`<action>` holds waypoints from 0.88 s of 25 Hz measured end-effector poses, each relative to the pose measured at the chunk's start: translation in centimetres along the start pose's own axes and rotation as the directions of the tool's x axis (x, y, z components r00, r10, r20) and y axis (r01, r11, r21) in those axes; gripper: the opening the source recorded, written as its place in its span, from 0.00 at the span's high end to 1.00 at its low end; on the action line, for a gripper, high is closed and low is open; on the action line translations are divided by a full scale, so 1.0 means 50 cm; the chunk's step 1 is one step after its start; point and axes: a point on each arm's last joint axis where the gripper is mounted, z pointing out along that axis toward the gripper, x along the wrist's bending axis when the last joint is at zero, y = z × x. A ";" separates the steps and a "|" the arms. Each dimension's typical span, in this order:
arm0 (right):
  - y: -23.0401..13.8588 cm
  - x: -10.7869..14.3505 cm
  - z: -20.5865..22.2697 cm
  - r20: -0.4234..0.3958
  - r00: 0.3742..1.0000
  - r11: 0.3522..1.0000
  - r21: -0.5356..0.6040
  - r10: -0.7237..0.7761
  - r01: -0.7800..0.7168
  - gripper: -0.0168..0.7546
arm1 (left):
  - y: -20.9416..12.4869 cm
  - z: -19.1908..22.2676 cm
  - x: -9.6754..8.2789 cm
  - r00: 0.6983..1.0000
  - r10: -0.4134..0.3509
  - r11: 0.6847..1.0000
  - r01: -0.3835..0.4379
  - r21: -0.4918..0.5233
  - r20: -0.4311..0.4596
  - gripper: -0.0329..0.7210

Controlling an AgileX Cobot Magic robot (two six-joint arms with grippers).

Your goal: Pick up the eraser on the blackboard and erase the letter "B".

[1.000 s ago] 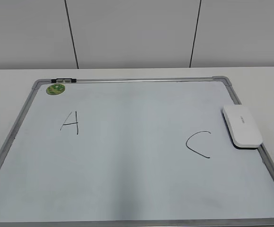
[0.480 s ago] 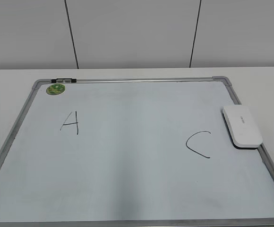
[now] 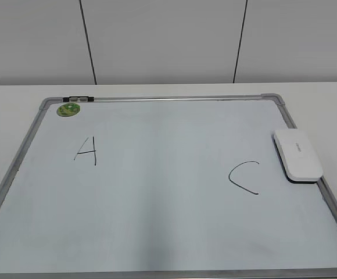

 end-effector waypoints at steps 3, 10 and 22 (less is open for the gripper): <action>0.000 0.000 -0.001 0.000 1.000 1.000 -0.002 0.001 -0.001 0.21 | -0.001 -0.001 0.000 1.000 0.000 1.000 0.000 -0.004 0.000 0.25; -0.017 -0.003 -0.022 0.026 0.999 0.995 -0.097 0.035 -0.033 0.21 | -0.029 -0.040 -0.003 1.000 0.007 0.987 -0.009 -0.159 -0.011 0.25; -0.060 -0.001 -0.063 0.056 0.995 0.953 -0.298 0.082 -0.062 0.22 | -0.091 -0.096 -0.009 1.000 0.015 0.910 -0.025 -0.413 -0.028 0.26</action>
